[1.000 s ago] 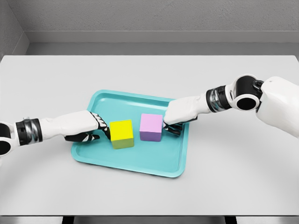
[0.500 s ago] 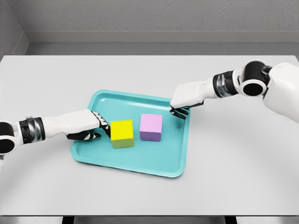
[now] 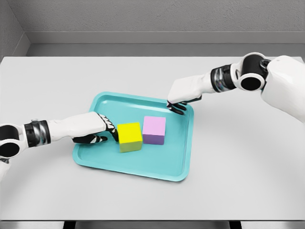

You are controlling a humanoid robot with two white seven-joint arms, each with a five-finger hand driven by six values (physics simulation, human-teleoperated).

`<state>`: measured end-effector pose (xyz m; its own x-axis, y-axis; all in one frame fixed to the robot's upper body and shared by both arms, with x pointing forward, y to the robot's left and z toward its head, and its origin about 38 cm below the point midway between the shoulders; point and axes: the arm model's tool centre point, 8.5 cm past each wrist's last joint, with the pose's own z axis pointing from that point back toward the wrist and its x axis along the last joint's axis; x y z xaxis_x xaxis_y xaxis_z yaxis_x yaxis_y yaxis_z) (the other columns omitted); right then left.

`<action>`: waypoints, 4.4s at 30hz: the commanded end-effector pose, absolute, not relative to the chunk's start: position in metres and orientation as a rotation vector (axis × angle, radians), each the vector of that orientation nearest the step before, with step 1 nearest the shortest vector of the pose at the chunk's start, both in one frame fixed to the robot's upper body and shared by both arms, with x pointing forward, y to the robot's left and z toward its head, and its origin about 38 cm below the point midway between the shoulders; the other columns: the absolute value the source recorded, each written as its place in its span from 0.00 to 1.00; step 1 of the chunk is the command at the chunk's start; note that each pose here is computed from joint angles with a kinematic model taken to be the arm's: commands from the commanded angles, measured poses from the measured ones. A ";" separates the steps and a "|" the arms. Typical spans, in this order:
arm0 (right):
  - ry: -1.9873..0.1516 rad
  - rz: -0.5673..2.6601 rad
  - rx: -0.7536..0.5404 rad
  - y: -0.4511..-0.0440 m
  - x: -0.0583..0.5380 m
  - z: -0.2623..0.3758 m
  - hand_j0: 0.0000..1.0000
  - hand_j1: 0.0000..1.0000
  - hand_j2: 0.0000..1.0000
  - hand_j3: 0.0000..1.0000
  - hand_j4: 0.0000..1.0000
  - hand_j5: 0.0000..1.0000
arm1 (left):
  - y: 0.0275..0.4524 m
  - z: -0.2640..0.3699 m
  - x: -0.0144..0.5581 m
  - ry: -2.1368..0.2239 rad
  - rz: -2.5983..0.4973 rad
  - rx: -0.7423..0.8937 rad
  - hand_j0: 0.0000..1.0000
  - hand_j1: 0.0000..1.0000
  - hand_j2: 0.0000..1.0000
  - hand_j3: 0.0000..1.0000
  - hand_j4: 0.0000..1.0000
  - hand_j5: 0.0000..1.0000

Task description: Push two cubes

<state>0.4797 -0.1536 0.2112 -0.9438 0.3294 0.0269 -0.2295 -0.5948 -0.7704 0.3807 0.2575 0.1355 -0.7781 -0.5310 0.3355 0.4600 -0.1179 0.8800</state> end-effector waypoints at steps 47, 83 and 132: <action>-1.229 2.580 -0.168 -0.134 0.480 0.215 0.14 0.14 0.14 0.14 0.14 0.14 | 0.254 0.139 0.305 -1.643 -1.794 -0.185 0.54 0.54 0.54 0.54 0.54 0.54; -1.212 2.561 -0.210 -0.143 0.490 0.224 0.15 0.15 0.15 0.15 0.15 0.15 | 0.187 0.125 0.303 -1.723 -1.783 -0.400 0.53 0.53 0.53 0.53 0.53 0.53; -1.223 2.563 -0.241 -0.144 0.493 0.236 0.16 0.16 0.16 0.16 0.16 0.16 | 0.205 0.108 0.340 -1.651 -1.728 -0.328 0.53 0.53 0.53 0.53 0.53 0.53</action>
<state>0.4925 -0.1414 0.2351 -0.9464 0.3219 -0.0284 -0.1816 -0.6024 -0.7773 0.3398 0.2036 0.1105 -0.7153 -0.3063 0.6281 0.6381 0.0801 0.7658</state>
